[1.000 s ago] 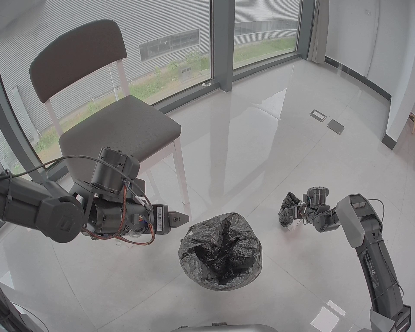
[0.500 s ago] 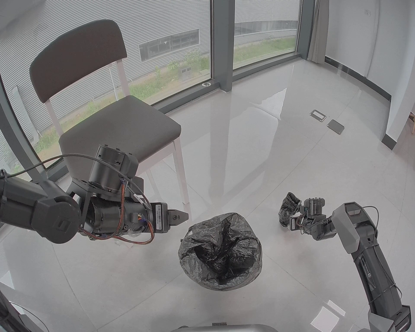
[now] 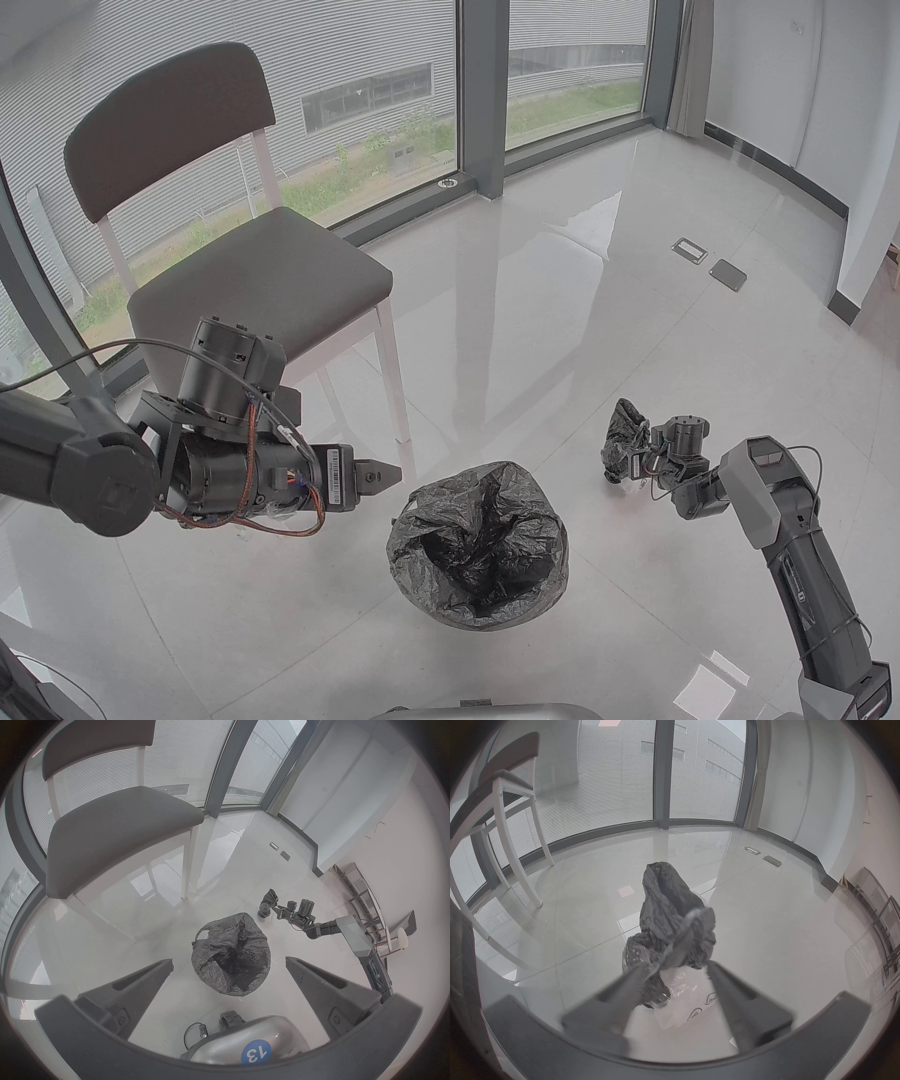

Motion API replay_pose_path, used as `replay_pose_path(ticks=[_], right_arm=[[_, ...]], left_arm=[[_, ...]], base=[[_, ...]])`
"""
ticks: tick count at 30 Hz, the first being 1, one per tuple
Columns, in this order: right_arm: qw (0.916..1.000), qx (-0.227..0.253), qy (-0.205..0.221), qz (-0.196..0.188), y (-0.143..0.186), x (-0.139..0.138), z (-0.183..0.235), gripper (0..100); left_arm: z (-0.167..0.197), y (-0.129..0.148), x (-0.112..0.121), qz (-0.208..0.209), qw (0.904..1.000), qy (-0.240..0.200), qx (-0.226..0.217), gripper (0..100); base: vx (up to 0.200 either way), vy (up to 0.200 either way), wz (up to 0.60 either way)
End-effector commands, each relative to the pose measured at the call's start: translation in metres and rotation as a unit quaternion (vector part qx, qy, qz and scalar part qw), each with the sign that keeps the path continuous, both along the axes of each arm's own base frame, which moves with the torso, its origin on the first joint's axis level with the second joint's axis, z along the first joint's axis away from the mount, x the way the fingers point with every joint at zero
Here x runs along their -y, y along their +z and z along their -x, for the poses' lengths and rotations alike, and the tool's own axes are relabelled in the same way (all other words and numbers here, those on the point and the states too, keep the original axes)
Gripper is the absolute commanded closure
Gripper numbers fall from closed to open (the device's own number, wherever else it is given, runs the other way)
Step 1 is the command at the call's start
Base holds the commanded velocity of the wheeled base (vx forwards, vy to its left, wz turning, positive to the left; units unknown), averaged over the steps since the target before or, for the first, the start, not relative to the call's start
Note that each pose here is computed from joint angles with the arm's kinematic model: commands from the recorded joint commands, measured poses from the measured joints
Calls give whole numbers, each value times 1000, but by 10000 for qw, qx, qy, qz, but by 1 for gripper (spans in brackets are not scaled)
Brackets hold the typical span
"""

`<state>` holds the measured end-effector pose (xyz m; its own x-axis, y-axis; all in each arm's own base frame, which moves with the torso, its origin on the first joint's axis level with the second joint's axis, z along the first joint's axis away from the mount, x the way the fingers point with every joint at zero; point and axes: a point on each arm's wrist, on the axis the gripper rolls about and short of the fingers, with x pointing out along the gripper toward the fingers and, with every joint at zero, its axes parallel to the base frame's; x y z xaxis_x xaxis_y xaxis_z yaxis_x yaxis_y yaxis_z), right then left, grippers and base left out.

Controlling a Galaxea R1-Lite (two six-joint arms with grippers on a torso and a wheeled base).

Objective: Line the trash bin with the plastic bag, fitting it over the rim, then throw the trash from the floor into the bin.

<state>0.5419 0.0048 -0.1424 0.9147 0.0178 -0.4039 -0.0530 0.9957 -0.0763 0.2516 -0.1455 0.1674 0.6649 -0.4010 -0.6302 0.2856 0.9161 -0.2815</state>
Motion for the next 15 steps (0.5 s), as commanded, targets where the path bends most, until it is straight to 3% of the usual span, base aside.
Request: replay_pose_path(ticks=[1,14,15], right_arm=[[10000,29,-23,6,4,1,-1,0],[9999,75,-93,8,17,6,-4,0],[9999,114,-93,7,18,6,-4,0]], left_arm=[[2,2,-1,14,10000,-4,32,0],[7,-7,-1,-125,9999,-24,-19,0],[8,-7,-1,-110,9999,-10,-28,0]], base=[[0,0,0],[0,0,0],[200,0,0]])
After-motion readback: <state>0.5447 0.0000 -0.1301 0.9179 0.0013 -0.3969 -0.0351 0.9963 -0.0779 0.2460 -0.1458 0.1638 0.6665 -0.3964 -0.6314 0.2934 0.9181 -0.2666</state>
